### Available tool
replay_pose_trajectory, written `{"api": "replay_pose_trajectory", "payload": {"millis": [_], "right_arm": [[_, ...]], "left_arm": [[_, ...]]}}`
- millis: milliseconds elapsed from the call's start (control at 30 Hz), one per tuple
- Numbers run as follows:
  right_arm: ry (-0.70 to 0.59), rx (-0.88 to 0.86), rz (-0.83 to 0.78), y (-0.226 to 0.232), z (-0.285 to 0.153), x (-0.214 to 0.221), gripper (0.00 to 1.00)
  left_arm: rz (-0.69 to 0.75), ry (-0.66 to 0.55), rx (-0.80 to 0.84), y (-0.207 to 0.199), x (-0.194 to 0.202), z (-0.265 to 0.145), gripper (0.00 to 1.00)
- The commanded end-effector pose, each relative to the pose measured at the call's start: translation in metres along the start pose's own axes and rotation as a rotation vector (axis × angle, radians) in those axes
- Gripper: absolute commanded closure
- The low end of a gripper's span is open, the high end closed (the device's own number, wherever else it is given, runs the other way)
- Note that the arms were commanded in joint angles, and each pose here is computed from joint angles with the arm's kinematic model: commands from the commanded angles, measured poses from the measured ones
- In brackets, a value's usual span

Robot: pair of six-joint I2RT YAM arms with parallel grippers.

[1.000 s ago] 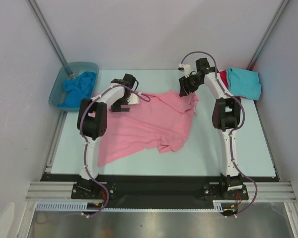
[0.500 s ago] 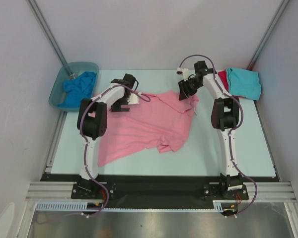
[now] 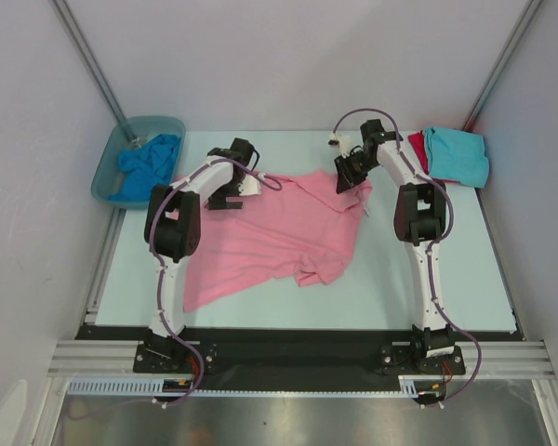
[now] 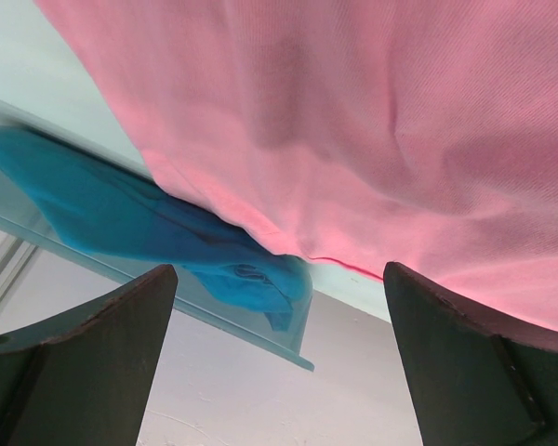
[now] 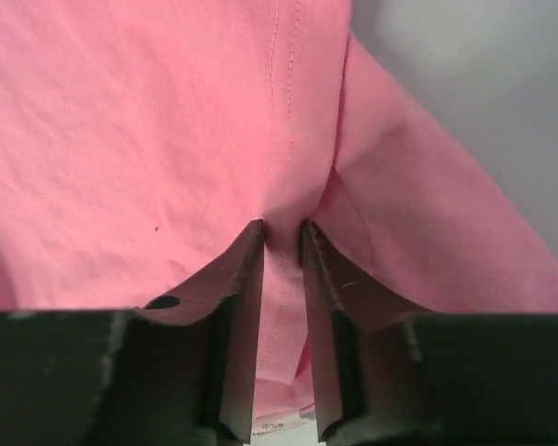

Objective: Fold and stack the t-shirts
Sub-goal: Flatten the tshirt out

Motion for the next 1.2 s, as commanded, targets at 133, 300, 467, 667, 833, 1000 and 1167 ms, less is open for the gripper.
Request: {"api": "replay_pose_trajectory", "payload": {"millis": [133, 300, 467, 667, 833, 1000, 1167], "right_arm": [[0.001, -0.018, -0.006, 0.011, -0.002, -0.002, 0.99], [-0.028, -0.013, -0.061, 0.026, -0.016, -0.016, 1.0], [-0.098, -0.013, -0.203, 0.069, -0.049, -0.045, 1.0], [-0.132, 0.017, -0.36, 0.102, -0.071, -0.061, 1.0], [-0.148, 0.132, -0.435, 0.089, -0.075, -0.069, 1.0], [-0.192, 0.313, -0.506, 0.048, -0.072, -0.089, 1.0], [-0.208, 0.471, -0.535, -0.002, -0.058, -0.104, 1.0]], "left_arm": [[-0.025, -0.021, -0.05, 0.012, 0.006, -0.018, 0.0], [-0.023, -0.024, -0.048, 0.012, 0.006, -0.018, 0.0], [-0.028, -0.03, -0.048, 0.011, 0.005, -0.018, 0.0], [-0.035, -0.039, -0.043, 0.009, 0.002, -0.017, 0.0], [-0.042, -0.047, -0.04, 0.007, 0.0, -0.016, 0.0], [-0.042, -0.054, -0.048, 0.008, -0.001, -0.02, 0.0], [-0.033, -0.055, -0.055, 0.008, -0.002, -0.024, 0.0]]}}
Point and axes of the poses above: each gripper's point midway between its finger pads, its own z axis out along the fingers, its own y axis along the line the jaws close on, x = y × z, the point moved 1 cm from there along -z, back along the fingers, and after that the axes turned 13 degrees about z, right-handed, at the moved point
